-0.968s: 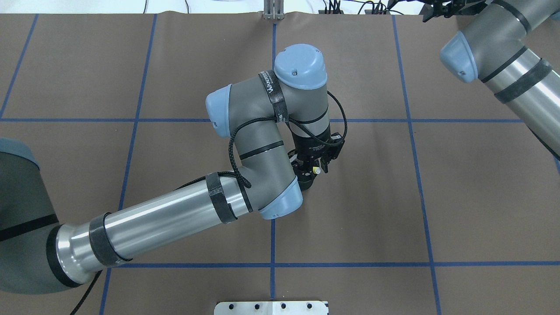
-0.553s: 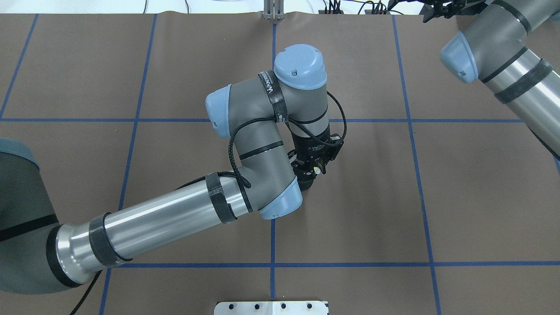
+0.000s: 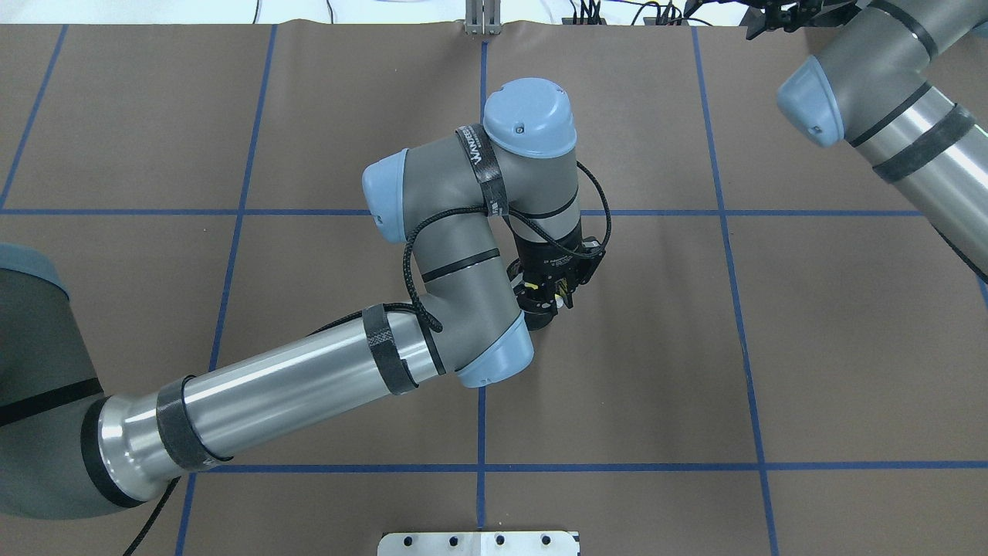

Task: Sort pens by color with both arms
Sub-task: 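Lower the left gripper into the cup and grasp the yellow marker, then lift the yellow marker out of the cup with the left gripper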

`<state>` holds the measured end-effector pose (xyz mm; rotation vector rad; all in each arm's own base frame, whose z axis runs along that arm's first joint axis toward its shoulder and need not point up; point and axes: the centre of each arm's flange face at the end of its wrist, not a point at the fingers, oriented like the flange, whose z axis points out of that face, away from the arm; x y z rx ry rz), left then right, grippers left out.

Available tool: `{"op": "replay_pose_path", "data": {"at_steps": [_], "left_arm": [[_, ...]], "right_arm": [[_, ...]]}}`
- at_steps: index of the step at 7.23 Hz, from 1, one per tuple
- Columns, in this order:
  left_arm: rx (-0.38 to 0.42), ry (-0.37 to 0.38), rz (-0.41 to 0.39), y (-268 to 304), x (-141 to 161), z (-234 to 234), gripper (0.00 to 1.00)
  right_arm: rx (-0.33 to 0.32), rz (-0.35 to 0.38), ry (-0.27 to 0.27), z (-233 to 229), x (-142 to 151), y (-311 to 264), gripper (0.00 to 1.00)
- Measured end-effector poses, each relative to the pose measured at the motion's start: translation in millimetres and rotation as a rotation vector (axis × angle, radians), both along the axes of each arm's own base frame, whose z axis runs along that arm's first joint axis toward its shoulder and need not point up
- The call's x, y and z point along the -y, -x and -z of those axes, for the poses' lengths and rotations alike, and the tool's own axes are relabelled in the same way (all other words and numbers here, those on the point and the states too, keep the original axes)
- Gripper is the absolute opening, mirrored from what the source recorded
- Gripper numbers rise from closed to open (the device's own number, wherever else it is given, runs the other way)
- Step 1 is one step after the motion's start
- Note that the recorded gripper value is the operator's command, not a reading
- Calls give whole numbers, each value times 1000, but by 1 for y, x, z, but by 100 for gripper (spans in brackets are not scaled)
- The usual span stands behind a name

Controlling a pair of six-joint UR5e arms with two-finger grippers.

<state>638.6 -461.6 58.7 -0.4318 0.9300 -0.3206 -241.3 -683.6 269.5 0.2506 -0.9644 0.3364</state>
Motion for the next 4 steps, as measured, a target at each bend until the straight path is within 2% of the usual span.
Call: {"op": "replay_pose_path", "data": {"at_steps": [4], "left_arm": [[30,16,2,32,-17,27,0]], "right_arm": [[1,2,-5,2,0,0,100]]}}
